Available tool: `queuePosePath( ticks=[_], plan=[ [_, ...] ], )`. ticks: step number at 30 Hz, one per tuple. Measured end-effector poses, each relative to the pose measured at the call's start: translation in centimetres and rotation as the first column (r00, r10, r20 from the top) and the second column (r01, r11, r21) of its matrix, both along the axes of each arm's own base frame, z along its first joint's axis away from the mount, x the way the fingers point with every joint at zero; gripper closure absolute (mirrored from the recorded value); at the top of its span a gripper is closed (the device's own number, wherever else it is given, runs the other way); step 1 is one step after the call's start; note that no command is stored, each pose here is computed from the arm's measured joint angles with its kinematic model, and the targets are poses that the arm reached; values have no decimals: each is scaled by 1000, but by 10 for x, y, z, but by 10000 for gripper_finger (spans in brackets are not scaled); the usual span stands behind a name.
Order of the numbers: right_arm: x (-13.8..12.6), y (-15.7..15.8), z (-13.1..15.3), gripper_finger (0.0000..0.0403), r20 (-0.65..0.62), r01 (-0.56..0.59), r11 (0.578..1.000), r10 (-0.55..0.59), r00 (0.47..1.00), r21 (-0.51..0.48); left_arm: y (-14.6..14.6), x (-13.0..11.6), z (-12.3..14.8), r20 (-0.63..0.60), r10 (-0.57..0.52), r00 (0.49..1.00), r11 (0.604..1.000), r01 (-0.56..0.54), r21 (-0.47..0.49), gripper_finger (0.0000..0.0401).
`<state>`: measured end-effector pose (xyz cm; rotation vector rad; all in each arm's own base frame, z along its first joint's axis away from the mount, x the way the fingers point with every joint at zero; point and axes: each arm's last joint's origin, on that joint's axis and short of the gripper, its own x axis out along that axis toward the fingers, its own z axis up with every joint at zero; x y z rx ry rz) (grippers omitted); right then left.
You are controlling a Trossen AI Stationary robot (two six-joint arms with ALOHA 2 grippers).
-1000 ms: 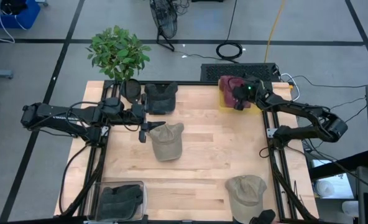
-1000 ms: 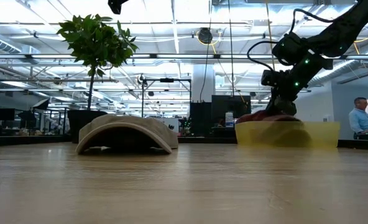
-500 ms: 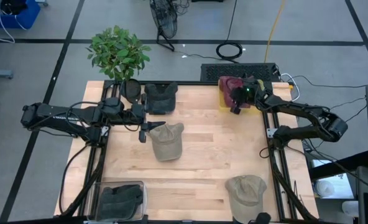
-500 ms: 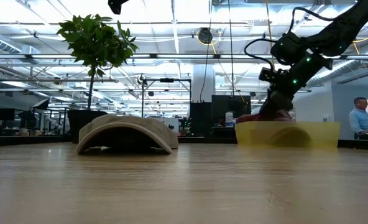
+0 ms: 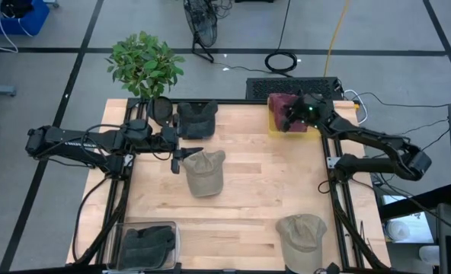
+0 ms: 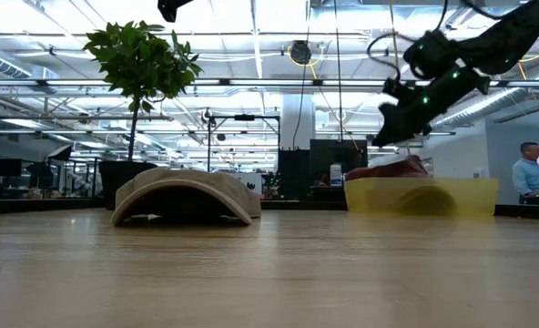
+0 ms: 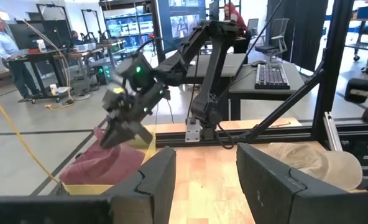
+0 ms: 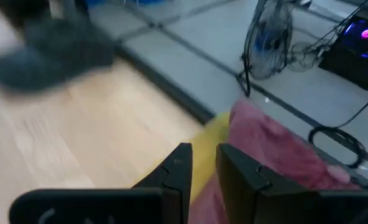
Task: Pick & Place hat
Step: Put the red cap into the yellow bin
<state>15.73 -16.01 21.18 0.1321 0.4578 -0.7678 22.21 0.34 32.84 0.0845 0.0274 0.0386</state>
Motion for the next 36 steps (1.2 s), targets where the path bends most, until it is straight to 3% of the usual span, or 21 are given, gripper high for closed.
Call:
queuePosePath(
  ticks=[7,26,32,36],
  plan=[
    [-8,8,21,339,157,46,999,-46,987,3,0,0,0,0,0,1000,1000,0,4,229],
    [-3,11,19,339,107,-3,999,7,994,-41,0,0,0,0,0,1000,1000,0,20,229],
    [-10,5,0,351,47,277,961,-277,960,4,0,0,0,0,0,1000,1000,0,18,229],
    [-13,-1,-26,372,13,300,948,-303,953,107,0,0,0,1,0,1000,1000,0,20,229]
  ],
)
